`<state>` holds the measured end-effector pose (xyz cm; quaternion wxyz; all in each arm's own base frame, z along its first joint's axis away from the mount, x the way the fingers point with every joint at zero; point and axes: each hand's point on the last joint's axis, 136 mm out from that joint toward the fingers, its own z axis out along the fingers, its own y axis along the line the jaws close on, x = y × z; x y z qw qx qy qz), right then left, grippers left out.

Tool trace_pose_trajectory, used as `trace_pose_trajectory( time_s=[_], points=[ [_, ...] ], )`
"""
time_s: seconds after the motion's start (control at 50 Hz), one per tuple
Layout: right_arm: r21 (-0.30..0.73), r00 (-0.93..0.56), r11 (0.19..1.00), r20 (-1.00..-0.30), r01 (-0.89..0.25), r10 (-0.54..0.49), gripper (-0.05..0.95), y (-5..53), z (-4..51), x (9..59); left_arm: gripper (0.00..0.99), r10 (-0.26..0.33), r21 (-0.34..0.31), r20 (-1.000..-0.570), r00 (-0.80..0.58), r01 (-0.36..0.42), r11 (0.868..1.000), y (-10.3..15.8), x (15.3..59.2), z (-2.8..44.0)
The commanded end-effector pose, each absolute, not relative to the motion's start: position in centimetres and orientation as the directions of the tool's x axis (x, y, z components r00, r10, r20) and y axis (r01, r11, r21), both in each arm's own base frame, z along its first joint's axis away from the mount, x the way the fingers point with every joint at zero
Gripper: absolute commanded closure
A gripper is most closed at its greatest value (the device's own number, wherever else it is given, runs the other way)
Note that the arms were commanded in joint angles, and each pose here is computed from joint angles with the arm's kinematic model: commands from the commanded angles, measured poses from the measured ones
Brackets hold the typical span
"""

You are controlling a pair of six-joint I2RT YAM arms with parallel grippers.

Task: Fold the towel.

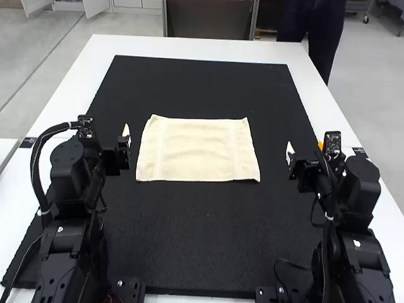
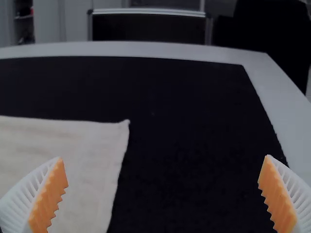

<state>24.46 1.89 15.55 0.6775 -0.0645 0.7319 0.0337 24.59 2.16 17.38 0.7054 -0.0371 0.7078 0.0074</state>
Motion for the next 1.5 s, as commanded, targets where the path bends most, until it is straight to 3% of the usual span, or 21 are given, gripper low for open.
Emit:
trace_pose_trajectory(
  time_s=[0.0,0.8,0.96,1.28,1.48],
  points=[
    [-0.042,-0.093,0.99,-0.994,-0.138,-0.055,-0.01,1.7,14.9,24.4,0.033,-0.028,-0.028,-1.0,0.008,-0.07,0.997,2.3,24.5,17.5],
    [-0.043,-0.101,0.987,-0.993,-0.154,-0.059,-0.01,2.1,14.7,24.3,0.034,-0.028,-0.028,-1.0,0.008,-0.067,0.997,2.2,24.6,17.5],
    [-0.103,-0.093,0.983,-0.989,-0.151,-0.117,-0.01,1.8,14.7,24.4,0.033,-0.028,-0.028,-1.0,0.008,-0.067,0.997,2.2,24.6,17.5],
    [-0.108,-0.077,0.983,-0.99,-0.149,-0.12,-0.01,1.8,15.0,24.4,0.034,-0.028,-0.029,-1.0,0.002,-0.066,0.997,2.2,24.6,17.4],
    [-0.294,-0.019,0.94,-0.953,-0.171,-0.302,-0.01,2.1,15.7,24.4,0.033,-0.03,-0.03,-1.0,0.003,-0.064,0.997,2.2,24.6,17.4]
  ],
)
